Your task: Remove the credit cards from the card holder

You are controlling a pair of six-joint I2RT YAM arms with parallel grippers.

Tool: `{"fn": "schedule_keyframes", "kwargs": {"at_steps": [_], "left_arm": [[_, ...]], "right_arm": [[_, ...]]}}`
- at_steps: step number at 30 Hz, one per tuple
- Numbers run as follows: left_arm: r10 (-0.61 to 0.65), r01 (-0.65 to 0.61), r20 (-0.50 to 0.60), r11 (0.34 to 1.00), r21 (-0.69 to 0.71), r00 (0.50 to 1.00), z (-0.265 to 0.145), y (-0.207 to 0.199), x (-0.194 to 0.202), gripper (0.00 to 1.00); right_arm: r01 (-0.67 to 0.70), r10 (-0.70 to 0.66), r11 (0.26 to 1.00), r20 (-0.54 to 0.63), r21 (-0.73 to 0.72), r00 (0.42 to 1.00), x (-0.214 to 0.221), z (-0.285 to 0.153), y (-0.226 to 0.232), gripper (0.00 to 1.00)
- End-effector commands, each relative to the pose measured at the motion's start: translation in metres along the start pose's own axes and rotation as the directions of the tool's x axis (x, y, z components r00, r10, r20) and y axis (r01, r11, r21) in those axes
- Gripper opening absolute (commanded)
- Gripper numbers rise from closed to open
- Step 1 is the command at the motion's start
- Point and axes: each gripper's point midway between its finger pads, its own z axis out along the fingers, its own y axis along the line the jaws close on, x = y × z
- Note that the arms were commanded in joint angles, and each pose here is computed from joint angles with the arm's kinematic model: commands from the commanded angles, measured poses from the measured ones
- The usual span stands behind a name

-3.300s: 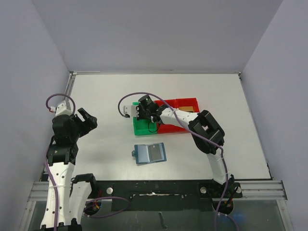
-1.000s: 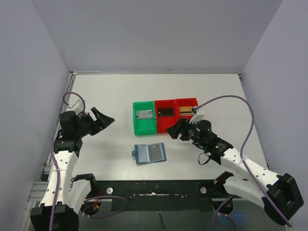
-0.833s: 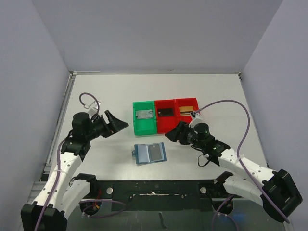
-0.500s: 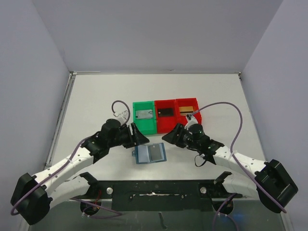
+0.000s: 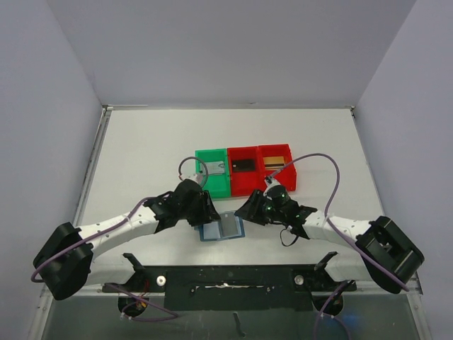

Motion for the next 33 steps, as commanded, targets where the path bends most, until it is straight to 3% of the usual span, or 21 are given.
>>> {"fn": "schedule_keyframes", "kwargs": {"at_steps": [1,12,21,33], "left_arm": [[0.007,-0.003,0.061,0.997,-0.072,0.998,-0.007,0.005,-0.014,0.41],[-0.001,0.012,0.093,0.993,-0.114,0.996,-0.018,0.032,-0.006,0.49],[-0.015,0.021,0.043,0.990,-0.143,0.999,-0.006,0.049,0.010,0.49],[-0.010,0.010,0.004,0.990,-0.141,1.000,0.003,0.057,0.022,0.32]], "right_arm": [[0.016,-0.017,0.997,-0.011,-0.076,1.000,-0.004,0.008,0.028,0.40],[0.034,-0.038,0.998,-0.076,-0.058,0.996,0.007,0.023,0.030,0.34],[0.019,-0.017,1.000,-0.116,0.019,0.993,0.016,0.029,0.011,0.33],[0.015,-0.017,1.000,-0.143,-0.016,0.990,0.021,0.032,0.015,0.28]]}}
